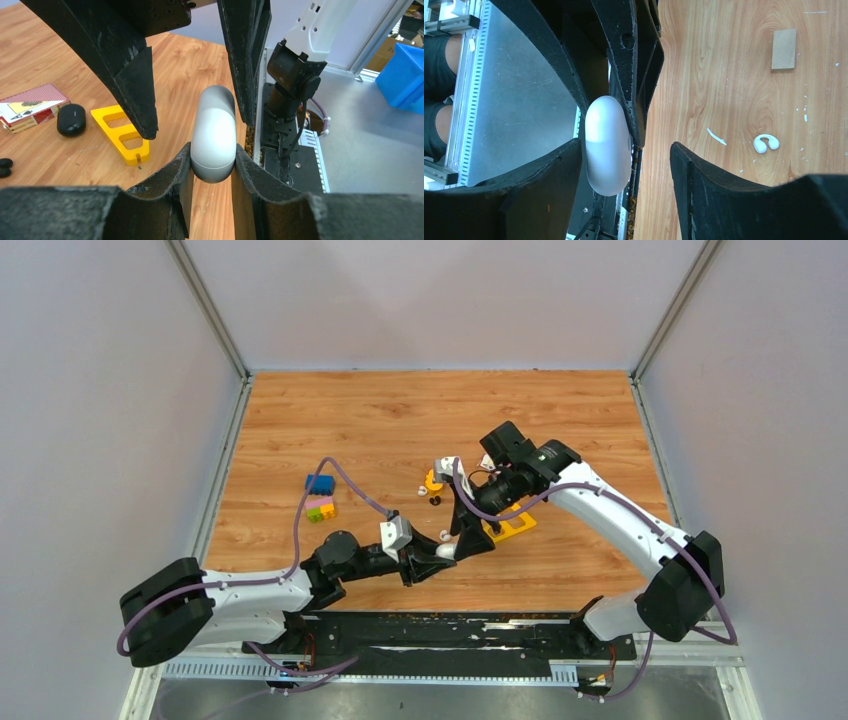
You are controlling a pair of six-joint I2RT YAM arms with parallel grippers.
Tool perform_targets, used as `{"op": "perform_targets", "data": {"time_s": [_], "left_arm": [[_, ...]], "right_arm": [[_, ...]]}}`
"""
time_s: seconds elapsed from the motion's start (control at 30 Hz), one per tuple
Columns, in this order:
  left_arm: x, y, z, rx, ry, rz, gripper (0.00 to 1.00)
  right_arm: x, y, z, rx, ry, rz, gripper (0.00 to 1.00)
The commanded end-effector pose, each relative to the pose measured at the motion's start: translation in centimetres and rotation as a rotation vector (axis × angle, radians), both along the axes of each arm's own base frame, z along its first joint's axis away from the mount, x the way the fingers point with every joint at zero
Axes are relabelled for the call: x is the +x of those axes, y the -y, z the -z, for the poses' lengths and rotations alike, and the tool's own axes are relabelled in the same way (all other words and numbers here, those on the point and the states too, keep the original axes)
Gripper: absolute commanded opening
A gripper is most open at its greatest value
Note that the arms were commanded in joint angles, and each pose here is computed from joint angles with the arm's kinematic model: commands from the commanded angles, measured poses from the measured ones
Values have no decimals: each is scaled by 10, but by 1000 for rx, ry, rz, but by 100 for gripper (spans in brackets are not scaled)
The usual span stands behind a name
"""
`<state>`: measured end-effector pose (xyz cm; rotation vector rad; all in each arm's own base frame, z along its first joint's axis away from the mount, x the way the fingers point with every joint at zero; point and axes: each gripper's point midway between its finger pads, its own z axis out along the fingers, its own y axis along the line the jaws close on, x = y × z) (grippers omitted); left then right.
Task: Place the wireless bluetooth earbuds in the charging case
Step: Open the charging case.
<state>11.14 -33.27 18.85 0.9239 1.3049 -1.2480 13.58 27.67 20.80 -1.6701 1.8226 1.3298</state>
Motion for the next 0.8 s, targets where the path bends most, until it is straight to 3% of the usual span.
{"op": "perform_targets", "data": {"time_s": [0.0, 0.27, 0.77], "left_arm": [[1, 5, -32, -75, 66, 8, 4], [-2, 3, -30, -58, 76, 13, 3], [-3, -3, -22, -37, 67, -10, 3]], "right_arm": [[-2, 2, -8, 36, 51, -16, 64], [12, -3, -16, 47, 38, 26, 56], [17, -8, -30, 69, 15, 26, 55]]}}
